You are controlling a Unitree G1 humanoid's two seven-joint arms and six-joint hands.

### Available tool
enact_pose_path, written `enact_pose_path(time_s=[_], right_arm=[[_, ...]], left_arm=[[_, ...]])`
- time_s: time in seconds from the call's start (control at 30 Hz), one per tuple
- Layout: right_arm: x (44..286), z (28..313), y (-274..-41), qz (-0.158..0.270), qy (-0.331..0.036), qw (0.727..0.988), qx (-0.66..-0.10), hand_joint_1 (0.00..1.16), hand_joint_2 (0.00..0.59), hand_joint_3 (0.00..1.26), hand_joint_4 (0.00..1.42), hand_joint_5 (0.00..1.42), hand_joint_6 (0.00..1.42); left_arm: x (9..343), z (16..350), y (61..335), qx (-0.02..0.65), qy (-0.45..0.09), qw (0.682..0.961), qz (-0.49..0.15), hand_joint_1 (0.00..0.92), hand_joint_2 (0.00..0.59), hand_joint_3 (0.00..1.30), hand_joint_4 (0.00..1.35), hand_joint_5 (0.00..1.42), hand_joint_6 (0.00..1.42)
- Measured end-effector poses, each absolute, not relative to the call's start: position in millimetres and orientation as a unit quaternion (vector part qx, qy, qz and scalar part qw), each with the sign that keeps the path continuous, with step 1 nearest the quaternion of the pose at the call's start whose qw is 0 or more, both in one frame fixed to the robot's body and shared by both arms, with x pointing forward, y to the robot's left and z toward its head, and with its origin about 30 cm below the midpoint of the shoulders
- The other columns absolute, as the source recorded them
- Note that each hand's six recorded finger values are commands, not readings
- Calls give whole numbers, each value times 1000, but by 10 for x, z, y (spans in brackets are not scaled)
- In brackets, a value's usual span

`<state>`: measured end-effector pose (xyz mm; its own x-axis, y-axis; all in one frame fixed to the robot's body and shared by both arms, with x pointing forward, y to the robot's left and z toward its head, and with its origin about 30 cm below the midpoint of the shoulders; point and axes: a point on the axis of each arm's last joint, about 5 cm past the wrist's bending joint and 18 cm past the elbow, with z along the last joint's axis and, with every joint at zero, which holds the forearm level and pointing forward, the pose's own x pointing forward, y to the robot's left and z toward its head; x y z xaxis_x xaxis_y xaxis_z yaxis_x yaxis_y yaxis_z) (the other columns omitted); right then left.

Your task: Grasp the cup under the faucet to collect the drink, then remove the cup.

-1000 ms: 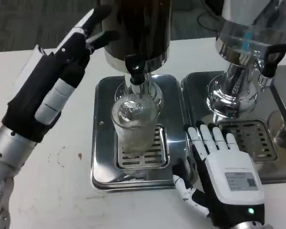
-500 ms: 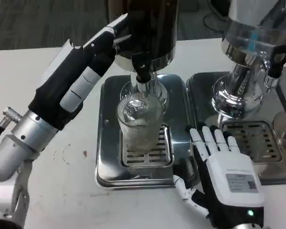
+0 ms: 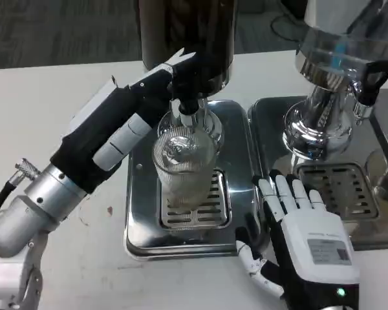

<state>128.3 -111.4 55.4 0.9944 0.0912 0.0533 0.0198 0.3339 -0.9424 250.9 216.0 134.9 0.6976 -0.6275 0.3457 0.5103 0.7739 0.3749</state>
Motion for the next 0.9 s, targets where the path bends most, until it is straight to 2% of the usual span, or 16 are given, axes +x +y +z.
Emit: enact_pose_path(time_s=[0.17, 0.57, 0.9], right_arm=[[1282, 554, -1114, 22, -47, 817, -575, 172, 424, 85, 0, 0, 44], [1309, 567, -1112, 20, -50, 819, -571, 181, 421, 85, 0, 0, 48], [1329, 576, -1113, 18, -51, 822, -567, 185, 420, 95, 0, 0, 61]], left_arm=[[2509, 1345, 2152, 126, -232, 912, -312, 0, 107, 205, 8, 223, 173], [2431, 1399, 2208, 204, -255, 895, -303, 0, 112, 236, 33, 227, 180], [2387, 1397, 2240, 232, -265, 889, -291, 0, 112, 244, 36, 236, 183]])
